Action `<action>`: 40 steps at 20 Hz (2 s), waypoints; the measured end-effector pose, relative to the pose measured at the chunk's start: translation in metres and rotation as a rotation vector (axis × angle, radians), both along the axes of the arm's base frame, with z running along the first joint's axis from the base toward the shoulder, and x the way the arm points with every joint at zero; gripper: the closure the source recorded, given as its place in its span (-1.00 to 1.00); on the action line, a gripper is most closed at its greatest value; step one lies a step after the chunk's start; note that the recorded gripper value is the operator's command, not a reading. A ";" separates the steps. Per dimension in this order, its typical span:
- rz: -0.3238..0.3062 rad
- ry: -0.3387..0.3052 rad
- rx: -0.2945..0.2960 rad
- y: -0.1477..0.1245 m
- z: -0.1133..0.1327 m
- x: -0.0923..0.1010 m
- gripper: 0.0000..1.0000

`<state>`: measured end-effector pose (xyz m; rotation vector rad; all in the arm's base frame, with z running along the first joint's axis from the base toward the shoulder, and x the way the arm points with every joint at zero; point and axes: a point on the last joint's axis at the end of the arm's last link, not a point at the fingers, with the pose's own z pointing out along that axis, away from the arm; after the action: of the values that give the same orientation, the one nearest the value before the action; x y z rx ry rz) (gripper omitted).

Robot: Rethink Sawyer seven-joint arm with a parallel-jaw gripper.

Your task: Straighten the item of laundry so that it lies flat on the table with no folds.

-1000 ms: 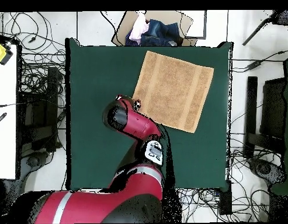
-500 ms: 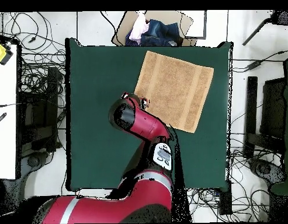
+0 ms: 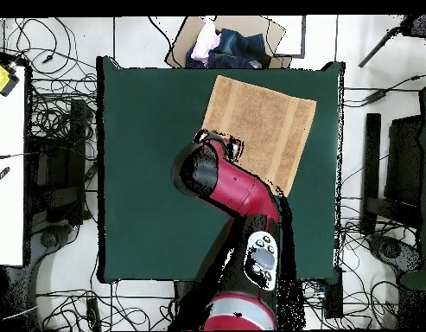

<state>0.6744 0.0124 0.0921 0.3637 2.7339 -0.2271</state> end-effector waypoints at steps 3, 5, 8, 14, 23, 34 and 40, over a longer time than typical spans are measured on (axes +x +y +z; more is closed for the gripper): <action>0.006 -0.013 -0.014 -0.006 0.010 0.001 -1.00; 0.012 -0.013 -0.018 -0.006 0.011 0.001 -1.00; 0.018 -0.012 -0.022 -0.007 0.011 0.000 -1.00; 0.015 -0.010 -0.025 -0.013 0.011 -0.001 -1.00; -0.009 -0.009 -0.025 -0.029 0.011 -0.001 -1.00; 0.015 0.011 -0.044 -0.046 0.004 -0.010 -1.00; 0.018 0.031 -0.051 -0.077 -0.007 -0.020 -1.00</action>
<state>0.6546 -0.0644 0.0850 0.3243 2.7550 -0.2990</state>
